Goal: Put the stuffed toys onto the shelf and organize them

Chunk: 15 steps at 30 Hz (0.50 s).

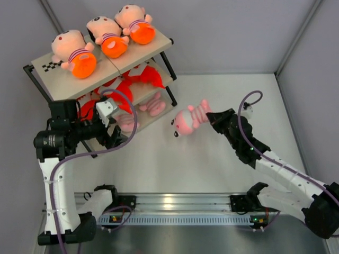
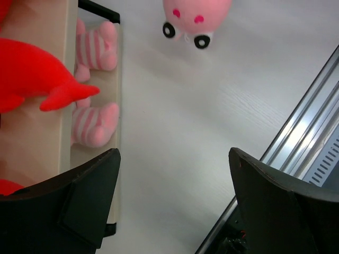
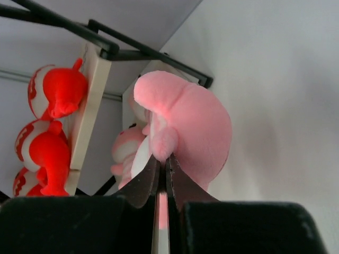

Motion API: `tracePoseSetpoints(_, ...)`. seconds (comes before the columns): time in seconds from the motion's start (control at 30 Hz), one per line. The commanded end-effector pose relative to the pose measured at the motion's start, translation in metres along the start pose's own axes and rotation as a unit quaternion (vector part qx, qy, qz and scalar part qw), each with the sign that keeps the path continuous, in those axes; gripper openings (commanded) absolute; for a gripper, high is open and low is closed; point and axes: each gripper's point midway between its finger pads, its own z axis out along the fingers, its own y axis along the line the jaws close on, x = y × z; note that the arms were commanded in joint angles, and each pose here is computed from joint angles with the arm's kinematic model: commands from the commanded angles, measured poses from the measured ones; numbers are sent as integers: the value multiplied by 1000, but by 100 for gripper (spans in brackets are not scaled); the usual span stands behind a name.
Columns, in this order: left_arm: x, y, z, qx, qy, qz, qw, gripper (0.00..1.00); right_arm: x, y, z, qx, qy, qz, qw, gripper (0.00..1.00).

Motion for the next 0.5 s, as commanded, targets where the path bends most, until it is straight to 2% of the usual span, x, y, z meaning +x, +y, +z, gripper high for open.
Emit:
tracePoseSetpoints(0.0,-38,11,0,10,-53,24,998,89,23,19,-17,-3,4,10,1000,0)
tracePoseSetpoints(0.1,-41,21,4,-5,-44,22,999,89,55,31,-29,-16,41,14,999,0)
tracePoseSetpoints(0.23,-13,31,32,-34,16,3,999,89,85,50,-40,-29,66,24,997,0)
tracePoseSetpoints(0.27,-11,33,43,-57,35,28,997,91,100,54,-45,-33,80,21,996,0)
tracePoseSetpoints(0.3,6,23,55,-52,56,18,997,92,104,58,-47,-36,82,30,996,0)
tracePoseSetpoints(0.37,9,-6,73,-18,62,53,996,98,120,68,-52,-51,97,41,993,0)
tracePoseSetpoints(0.47,17,-29,90,15,53,62,997,98,138,80,-55,-64,115,53,990,0)
